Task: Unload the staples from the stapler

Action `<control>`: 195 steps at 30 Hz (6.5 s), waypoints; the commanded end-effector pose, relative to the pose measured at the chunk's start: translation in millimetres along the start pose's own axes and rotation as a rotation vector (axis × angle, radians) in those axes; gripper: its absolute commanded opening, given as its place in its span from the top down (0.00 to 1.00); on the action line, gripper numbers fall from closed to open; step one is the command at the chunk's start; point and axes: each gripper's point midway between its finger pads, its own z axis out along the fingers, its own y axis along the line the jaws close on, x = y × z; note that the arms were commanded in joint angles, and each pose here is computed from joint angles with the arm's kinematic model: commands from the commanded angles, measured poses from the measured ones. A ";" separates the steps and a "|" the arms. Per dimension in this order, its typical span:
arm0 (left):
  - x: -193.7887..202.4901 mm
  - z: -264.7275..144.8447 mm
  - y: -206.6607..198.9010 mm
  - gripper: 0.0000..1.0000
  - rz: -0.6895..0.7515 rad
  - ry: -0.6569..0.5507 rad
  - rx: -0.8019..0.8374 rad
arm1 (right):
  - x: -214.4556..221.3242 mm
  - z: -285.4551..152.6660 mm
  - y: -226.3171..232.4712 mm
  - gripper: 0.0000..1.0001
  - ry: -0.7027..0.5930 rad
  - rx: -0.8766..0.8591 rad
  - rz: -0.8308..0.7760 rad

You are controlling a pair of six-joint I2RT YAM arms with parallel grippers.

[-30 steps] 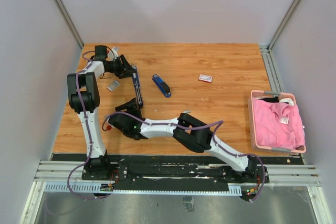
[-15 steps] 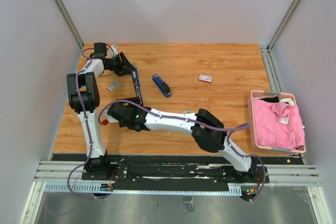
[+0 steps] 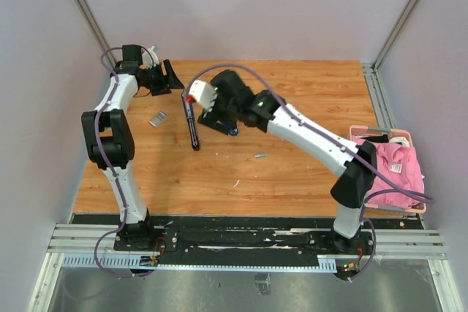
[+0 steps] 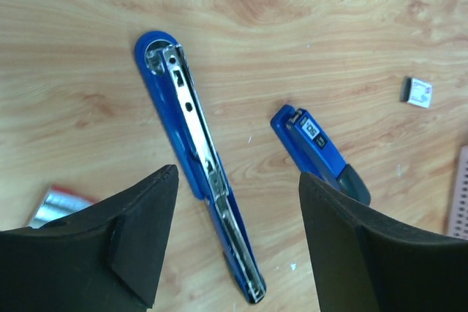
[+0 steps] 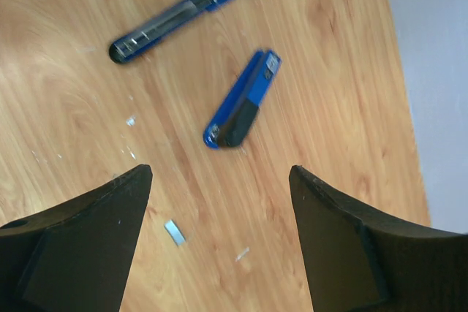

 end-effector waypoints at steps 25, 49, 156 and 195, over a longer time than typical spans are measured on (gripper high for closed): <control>93.6 22.1 11.7 0.33 0.479 0.228 -0.430 | 199.5 -93.1 -83.6 0.22 0.069 0.143 0.485; 85.9 51.8 19.3 0.58 0.474 0.257 -0.459 | 209.4 -90.3 -82.2 0.23 0.059 0.118 0.521; 40.5 113.1 11.7 0.91 0.308 0.054 -0.556 | 228.6 -74.4 -72.2 0.22 0.090 0.065 0.545; 29.2 -96.3 3.7 0.00 0.338 -0.132 -0.381 | 147.9 131.0 -8.2 0.33 0.185 -0.066 0.564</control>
